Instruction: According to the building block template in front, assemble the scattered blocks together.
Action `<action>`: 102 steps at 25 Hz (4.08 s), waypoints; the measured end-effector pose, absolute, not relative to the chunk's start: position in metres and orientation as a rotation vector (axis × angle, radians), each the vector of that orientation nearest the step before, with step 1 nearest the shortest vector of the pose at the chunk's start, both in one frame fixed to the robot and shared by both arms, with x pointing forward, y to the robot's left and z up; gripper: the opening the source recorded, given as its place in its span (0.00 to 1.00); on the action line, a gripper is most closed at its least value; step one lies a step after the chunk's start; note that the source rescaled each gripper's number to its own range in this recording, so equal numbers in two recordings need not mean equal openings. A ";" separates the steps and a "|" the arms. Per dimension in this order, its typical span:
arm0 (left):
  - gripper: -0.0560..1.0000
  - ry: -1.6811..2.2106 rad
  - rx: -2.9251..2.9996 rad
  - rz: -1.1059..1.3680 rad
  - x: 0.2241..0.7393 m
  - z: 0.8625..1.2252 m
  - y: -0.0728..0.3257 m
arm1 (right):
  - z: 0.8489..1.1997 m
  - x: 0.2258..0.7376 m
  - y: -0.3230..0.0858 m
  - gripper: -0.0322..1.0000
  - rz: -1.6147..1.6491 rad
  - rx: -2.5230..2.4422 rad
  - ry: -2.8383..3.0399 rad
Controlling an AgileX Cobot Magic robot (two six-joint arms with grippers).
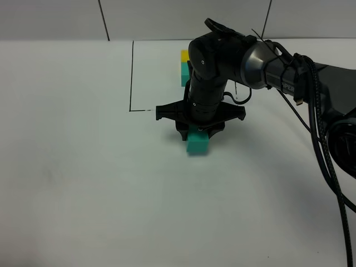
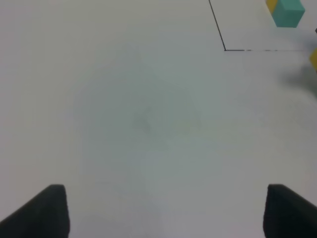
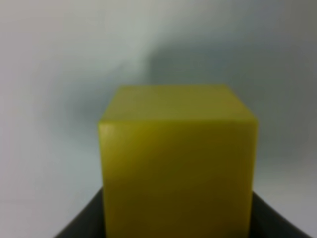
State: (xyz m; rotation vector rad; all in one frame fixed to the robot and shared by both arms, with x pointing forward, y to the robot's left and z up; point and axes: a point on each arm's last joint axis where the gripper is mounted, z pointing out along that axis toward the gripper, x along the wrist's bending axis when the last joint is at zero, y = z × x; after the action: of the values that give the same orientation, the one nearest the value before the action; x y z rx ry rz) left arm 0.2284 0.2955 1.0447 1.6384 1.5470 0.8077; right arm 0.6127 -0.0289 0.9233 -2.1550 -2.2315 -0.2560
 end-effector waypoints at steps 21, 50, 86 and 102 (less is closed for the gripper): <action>0.68 1.547 1.638 0.808 0.228 1.045 0.296 | 0.898 0.615 -0.027 0.22 -0.214 -2.177 -2.209; 0.68 1.547 1.638 0.808 0.228 1.045 0.296 | 0.997 0.662 -0.172 1.00 -0.392 -2.163 -2.325; 0.68 1.547 1.638 0.808 0.228 1.045 0.296 | 1.089 0.355 -0.287 1.00 -1.023 -2.432 -2.321; 0.68 1.547 1.638 0.808 0.228 1.045 0.296 | 1.050 0.275 -0.289 0.98 -1.260 -2.460 -2.349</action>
State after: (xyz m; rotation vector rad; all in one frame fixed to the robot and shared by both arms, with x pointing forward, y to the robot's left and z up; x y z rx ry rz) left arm 0.2284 0.2955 1.0447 1.6384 1.5470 0.8077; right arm 0.2754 -0.2890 1.0501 -2.4599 -2.3487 -1.2600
